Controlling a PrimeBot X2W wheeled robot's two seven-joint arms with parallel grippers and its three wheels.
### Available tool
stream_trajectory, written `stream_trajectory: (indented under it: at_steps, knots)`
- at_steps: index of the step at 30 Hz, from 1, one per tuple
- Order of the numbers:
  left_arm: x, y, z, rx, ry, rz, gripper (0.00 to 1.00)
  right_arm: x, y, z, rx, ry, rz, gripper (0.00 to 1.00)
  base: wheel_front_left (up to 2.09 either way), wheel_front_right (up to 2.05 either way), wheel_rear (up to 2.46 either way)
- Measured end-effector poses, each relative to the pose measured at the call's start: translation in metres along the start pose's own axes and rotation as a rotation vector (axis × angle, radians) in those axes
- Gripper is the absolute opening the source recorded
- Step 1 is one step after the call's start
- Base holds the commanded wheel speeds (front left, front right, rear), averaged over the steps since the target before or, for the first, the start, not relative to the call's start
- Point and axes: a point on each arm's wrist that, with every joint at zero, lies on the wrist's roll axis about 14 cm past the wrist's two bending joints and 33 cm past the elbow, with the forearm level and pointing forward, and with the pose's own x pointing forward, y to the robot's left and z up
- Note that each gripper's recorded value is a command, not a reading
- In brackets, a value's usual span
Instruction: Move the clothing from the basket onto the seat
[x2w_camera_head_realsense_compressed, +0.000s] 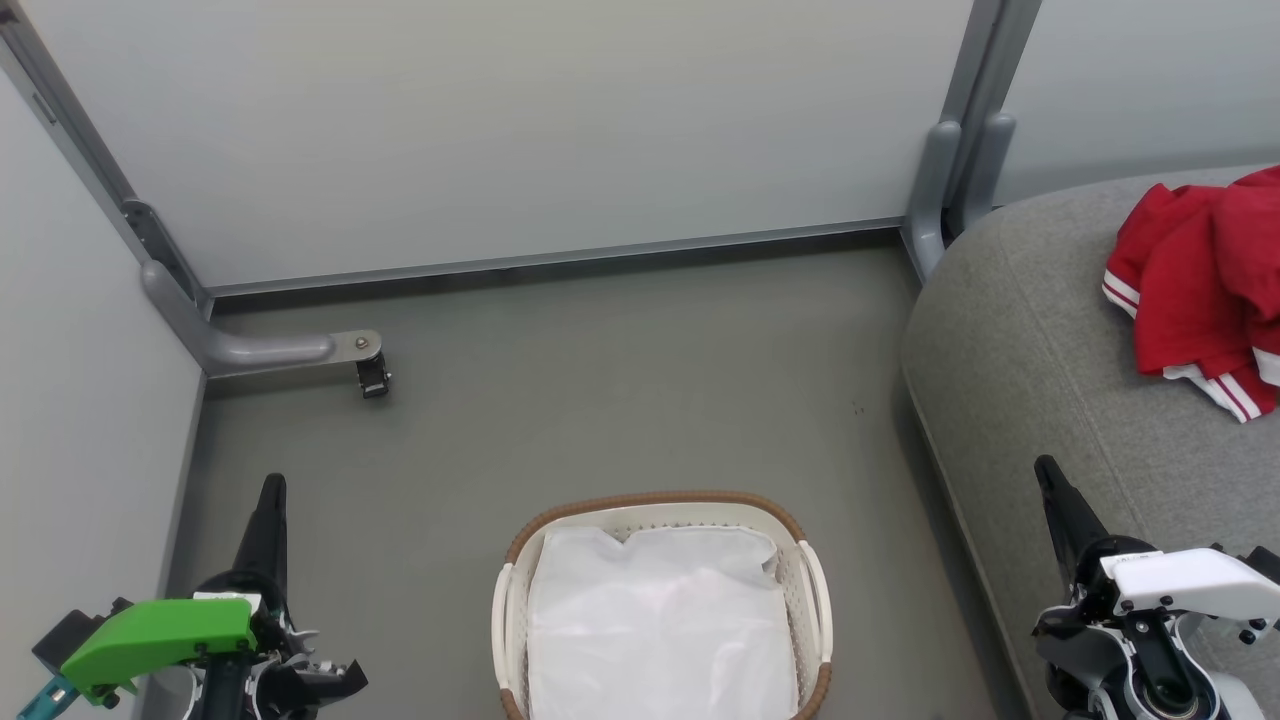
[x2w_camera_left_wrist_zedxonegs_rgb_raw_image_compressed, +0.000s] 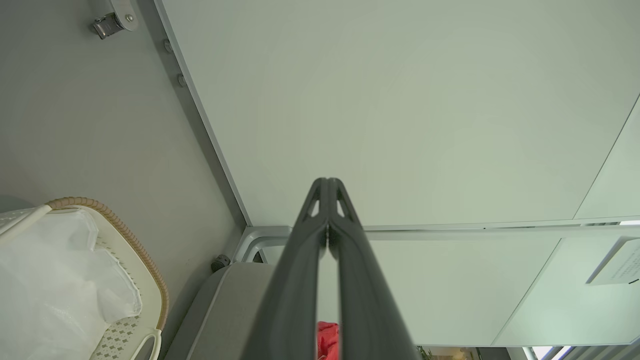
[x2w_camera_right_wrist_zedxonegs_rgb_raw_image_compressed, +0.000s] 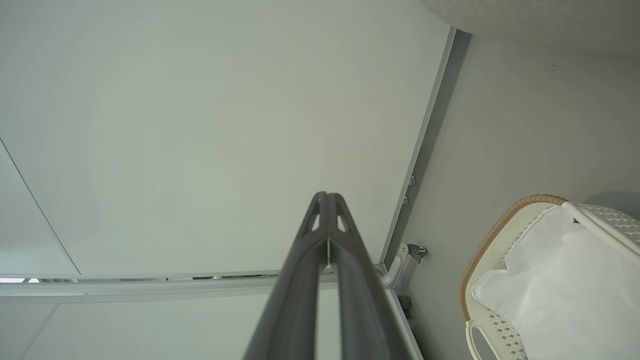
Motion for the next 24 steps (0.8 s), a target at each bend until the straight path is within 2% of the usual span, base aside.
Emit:
stream_trajectory:
  at_steps: [11,24]
  knots:
    - [0.0029,-0.0067,0.0009,-0.061,0.004,-0.025,0.0,0.0009,0.0039,0.0029,0.069,-0.004,0.016,0.0,0.0,0.0,0.0]
    - [0.0029,-0.0069,0.001,-0.061,0.004,-0.026,0.0,0.0009,0.004,0.0026,0.07,-0.001,0.016,0.0,0.0,0.0,0.0]
